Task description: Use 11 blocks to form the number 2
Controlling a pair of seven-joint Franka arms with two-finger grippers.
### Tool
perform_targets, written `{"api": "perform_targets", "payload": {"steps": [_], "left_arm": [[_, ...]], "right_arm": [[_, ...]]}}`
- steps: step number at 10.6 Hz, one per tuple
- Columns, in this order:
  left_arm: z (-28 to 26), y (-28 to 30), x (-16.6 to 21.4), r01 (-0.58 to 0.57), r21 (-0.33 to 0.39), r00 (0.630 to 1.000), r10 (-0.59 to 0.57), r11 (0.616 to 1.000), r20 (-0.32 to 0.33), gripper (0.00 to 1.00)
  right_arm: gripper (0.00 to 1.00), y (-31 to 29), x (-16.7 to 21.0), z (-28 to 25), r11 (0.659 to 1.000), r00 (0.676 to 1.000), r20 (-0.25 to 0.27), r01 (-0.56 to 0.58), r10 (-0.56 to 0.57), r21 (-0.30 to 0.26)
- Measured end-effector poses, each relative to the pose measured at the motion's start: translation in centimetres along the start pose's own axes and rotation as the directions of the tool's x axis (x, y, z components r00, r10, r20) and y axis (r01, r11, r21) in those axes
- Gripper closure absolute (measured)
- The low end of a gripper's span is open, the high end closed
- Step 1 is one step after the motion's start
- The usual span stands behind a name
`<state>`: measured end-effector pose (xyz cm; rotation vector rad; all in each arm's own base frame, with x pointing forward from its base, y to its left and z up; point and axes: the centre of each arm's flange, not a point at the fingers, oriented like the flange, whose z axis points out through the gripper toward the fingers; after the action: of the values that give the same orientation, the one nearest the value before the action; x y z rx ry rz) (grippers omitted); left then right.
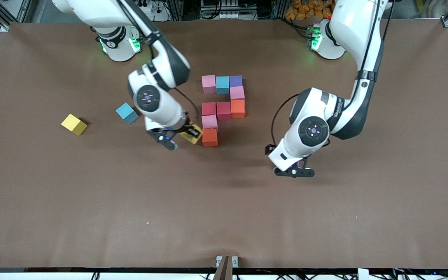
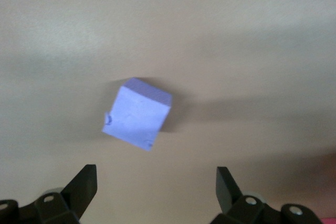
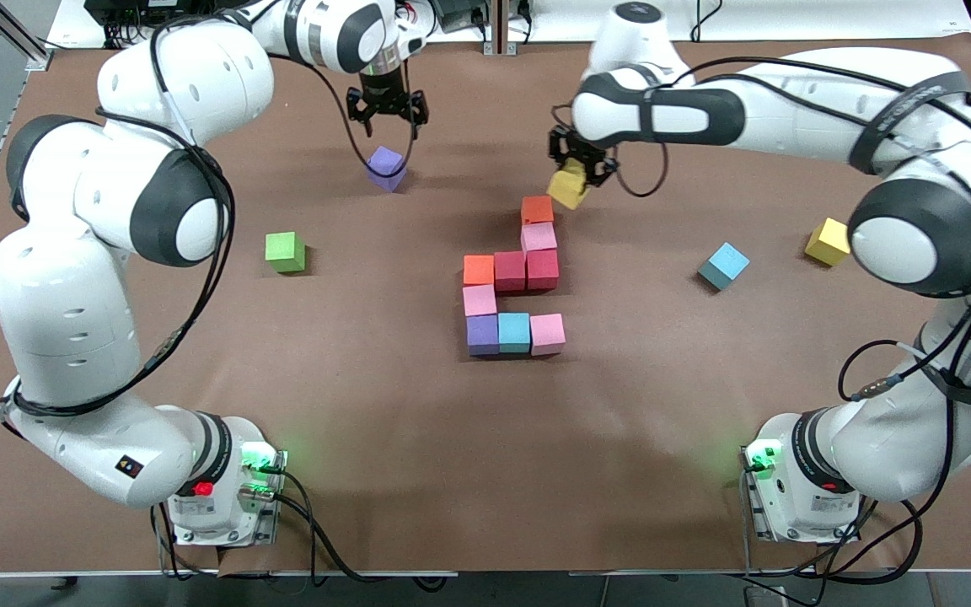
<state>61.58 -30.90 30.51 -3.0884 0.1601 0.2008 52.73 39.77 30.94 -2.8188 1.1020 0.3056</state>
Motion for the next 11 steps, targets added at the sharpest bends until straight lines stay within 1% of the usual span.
{"api": "perform_targets", "payload": {"steps": [1, 3, 6, 8, 9, 11], "left_arm": [[1.1, -0.3, -0.2, -0.022, 0.028, 1.000, 0.022, 0.999, 0.000, 0.00], [3.1, -1.3, -0.3, -0.093, 0.048, 0.996, 0.094, 0.994, -0.009, 0.00], [4.4, -3.6, 0.0, -0.159, 0.046, 0.987, 0.160, 0.986, -0.003, 0.00], [5.1, -3.9, 0.0, -0.188, 0.044, 0.982, 0.189, 0.981, -0.014, 0.00], [5.4, -4.2, 0.0, -0.201, 0.044, 0.979, 0.202, 0.979, -0.017, 0.00], [5.8, -4.6, 0.0, -0.226, 0.041, 0.974, 0.226, 0.973, -0.018, 0.00]], "right_arm": [[0.44, -1.8, -1.0, 0.3, 0.998, 0.998, 0.011, -0.061, 0.061, -0.005], [0.44, -4.3, -2.1, 1.5, 0.984, 0.984, 0.024, -0.177, 0.177, -0.001], [0.45, -5.9, -4.2, 3.4, 0.947, 0.946, 0.029, -0.322, 0.322, -0.012], [0.45, -6.4, -6.0, 4.2, 0.917, 0.917, 0.025, -0.398, 0.398, -0.019], [0.45, -6.8, -7.0, 4.7, 0.899, 0.899, 0.013, -0.437, 0.437, -0.020], [0.45, -7.4, -8.7, 5.8, 0.857, 0.856, -0.040, -0.516, 0.516, 0.007]]}}
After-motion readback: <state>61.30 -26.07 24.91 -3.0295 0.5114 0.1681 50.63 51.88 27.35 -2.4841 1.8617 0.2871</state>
